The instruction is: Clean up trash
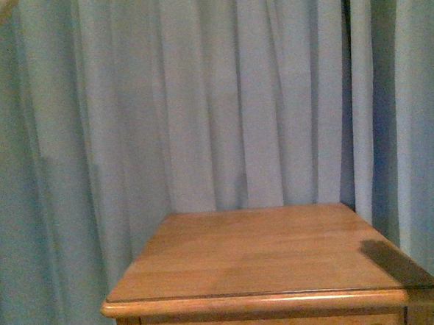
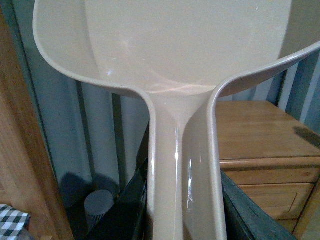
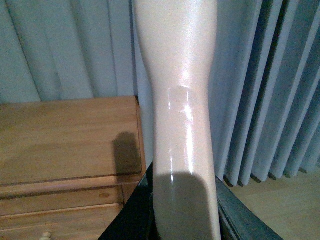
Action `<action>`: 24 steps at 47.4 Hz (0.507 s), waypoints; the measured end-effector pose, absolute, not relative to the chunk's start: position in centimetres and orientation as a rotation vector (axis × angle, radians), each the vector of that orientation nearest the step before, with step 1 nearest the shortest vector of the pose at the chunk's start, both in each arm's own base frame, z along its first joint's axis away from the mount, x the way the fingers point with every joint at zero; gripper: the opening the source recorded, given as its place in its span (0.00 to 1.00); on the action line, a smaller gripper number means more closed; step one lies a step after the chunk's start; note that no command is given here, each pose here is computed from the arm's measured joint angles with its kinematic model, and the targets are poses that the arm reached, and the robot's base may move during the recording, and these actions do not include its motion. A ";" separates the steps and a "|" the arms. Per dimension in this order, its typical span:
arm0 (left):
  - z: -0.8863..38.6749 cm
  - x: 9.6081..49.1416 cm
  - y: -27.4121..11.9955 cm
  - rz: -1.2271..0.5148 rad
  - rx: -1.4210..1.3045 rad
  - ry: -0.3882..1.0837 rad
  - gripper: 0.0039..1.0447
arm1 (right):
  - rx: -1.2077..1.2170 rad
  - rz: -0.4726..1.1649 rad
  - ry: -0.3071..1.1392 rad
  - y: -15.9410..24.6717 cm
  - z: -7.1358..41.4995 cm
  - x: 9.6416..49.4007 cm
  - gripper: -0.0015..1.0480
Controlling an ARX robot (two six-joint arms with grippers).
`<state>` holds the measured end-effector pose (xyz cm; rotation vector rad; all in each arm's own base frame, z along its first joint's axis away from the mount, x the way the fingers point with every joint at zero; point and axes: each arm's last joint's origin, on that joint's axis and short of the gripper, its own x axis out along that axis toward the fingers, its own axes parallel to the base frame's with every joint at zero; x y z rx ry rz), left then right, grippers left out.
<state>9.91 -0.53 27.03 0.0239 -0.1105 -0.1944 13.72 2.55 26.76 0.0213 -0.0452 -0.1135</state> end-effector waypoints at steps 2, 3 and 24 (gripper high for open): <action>27.0 9.9 -0.5 -0.194 0.024 -0.111 0.26 | 0.021 -0.114 -0.045 2.6 26.8 13.7 0.18; 27.0 9.9 -0.5 -0.194 0.024 -0.111 0.26 | 0.021 -0.114 -0.045 2.6 26.8 13.7 0.18; 27.0 9.9 -0.5 -0.193 0.024 -0.111 0.26 | 0.023 -0.122 -0.052 2.5 26.8 13.6 0.18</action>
